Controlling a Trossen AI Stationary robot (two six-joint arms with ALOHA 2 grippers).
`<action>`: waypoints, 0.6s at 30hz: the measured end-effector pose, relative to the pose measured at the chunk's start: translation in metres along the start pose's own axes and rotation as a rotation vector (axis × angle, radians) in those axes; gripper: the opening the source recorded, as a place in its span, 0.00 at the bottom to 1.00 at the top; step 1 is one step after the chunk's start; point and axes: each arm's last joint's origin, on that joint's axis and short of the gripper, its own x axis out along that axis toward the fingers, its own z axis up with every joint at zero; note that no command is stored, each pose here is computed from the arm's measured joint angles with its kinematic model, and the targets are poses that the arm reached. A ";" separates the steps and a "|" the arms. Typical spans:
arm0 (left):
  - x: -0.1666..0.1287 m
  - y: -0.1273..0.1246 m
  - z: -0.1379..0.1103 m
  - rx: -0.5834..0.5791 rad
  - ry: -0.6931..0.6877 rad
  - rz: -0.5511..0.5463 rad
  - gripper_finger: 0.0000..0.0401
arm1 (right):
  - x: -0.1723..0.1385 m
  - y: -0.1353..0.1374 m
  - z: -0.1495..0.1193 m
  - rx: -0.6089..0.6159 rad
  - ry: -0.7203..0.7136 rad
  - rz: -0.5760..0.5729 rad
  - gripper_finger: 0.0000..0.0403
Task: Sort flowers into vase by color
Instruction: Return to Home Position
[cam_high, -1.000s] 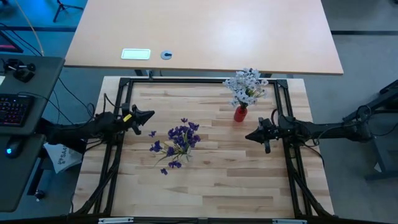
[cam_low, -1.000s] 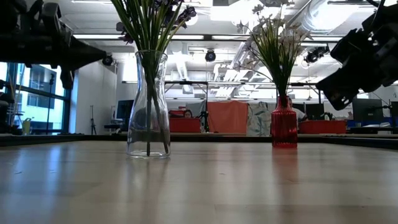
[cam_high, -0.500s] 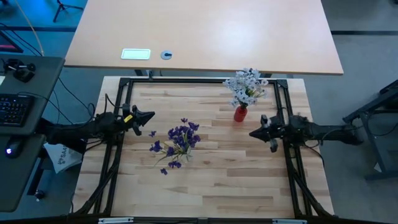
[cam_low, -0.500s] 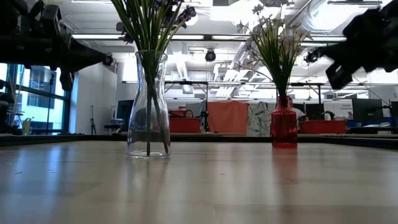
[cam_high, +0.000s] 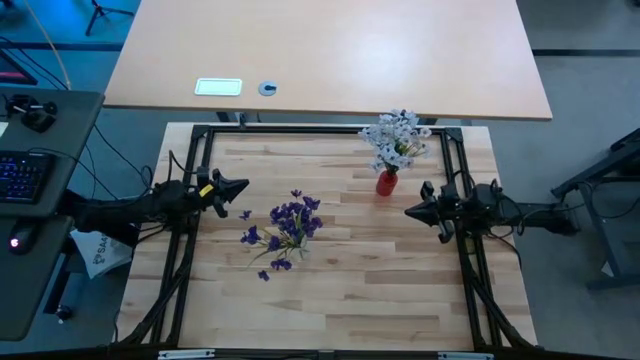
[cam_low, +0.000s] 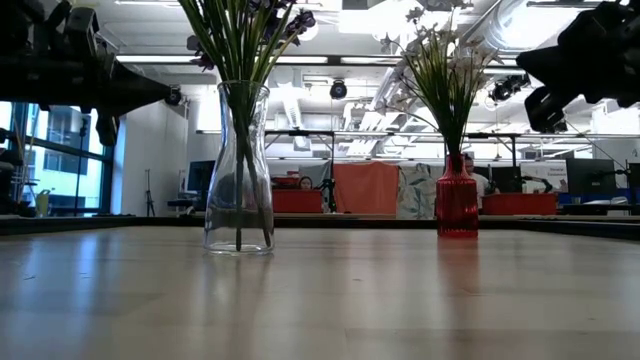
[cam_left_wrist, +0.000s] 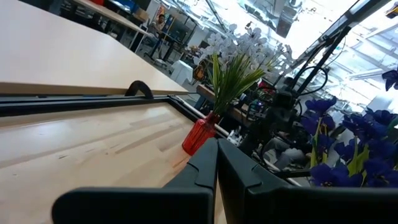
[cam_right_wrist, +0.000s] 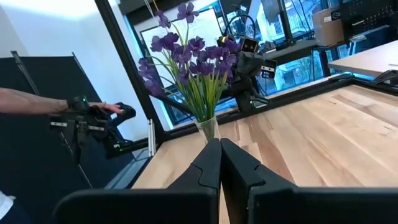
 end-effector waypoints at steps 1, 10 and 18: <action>0.000 0.000 0.000 0.000 0.000 0.000 0.00 | 0.000 0.000 0.000 0.001 0.003 -0.001 0.00; 0.000 0.000 0.000 0.000 0.000 0.000 0.00 | 0.000 0.000 -0.001 0.001 0.009 -0.003 0.00; 0.000 0.000 0.000 0.000 0.000 0.000 0.00 | 0.000 0.000 -0.001 0.002 0.010 0.000 0.00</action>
